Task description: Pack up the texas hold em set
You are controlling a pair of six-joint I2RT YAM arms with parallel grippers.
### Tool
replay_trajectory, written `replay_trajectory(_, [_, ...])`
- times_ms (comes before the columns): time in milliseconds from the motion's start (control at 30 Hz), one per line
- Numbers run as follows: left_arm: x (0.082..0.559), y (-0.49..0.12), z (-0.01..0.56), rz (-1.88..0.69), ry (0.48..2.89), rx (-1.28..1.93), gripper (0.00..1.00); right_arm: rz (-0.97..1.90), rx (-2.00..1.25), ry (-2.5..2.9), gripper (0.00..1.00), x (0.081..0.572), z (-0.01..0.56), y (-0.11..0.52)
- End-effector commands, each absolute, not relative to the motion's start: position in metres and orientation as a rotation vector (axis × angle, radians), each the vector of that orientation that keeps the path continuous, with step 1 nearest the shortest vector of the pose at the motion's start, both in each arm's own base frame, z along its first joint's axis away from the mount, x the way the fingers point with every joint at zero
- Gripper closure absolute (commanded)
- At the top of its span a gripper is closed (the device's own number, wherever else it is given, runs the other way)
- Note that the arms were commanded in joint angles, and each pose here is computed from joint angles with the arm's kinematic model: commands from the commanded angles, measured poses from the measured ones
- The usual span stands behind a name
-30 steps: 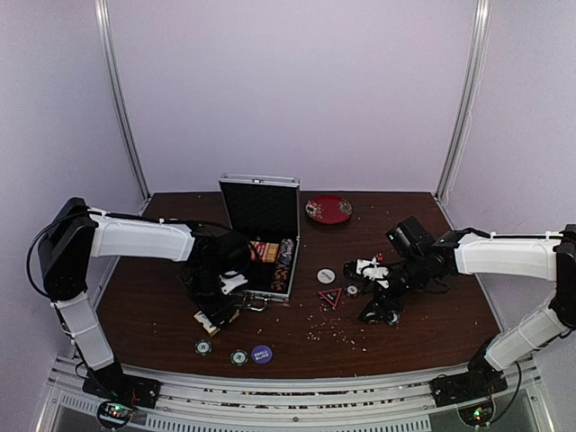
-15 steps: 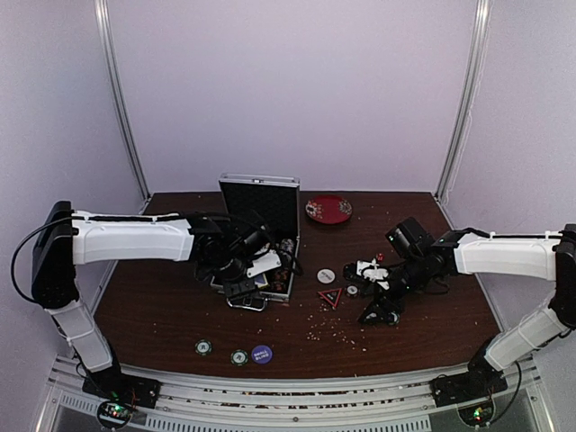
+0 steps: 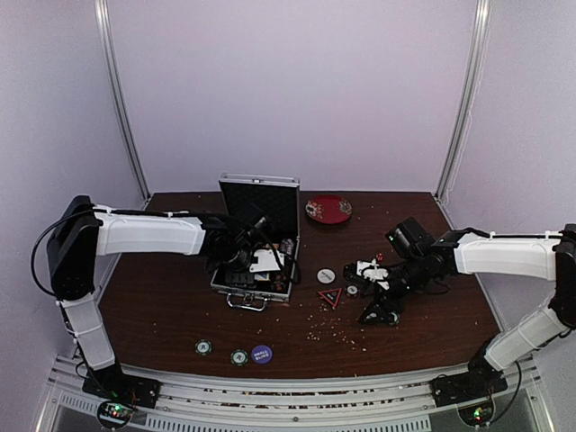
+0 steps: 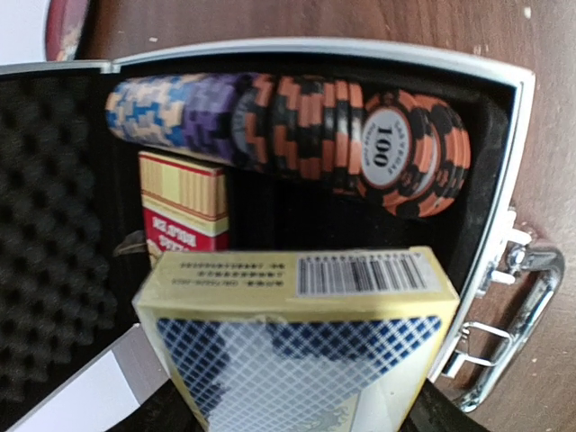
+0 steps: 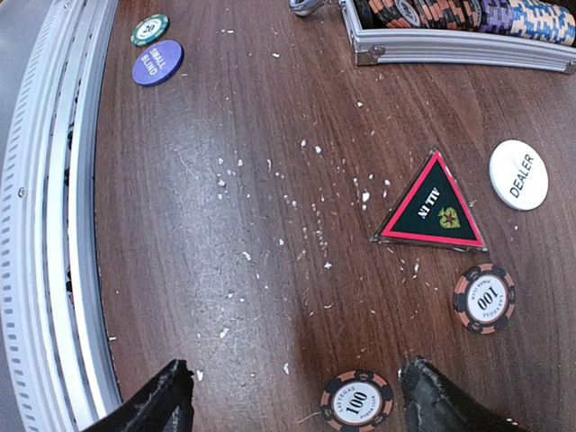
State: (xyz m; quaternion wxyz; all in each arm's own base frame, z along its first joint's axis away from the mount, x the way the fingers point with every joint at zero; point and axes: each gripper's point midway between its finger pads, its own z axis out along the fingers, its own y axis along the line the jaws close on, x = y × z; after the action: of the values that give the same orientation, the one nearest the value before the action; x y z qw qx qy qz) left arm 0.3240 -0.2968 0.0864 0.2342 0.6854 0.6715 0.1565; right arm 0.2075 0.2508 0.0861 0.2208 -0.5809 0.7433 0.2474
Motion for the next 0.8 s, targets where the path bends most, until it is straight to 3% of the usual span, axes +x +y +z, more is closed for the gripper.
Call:
replay_trajectory(0, [0.345,-0.305,0.096,0.454,1.761,1.903,0.30,0.644,-1.612,2.034,0.21,0.212,0.091,0.248])
replay_trajectory(767, [0.346,-0.305,0.058,0.438,1.764,1.995,0.24,0.644,-1.664,2.072,0.21,0.209,0.077,0.245])
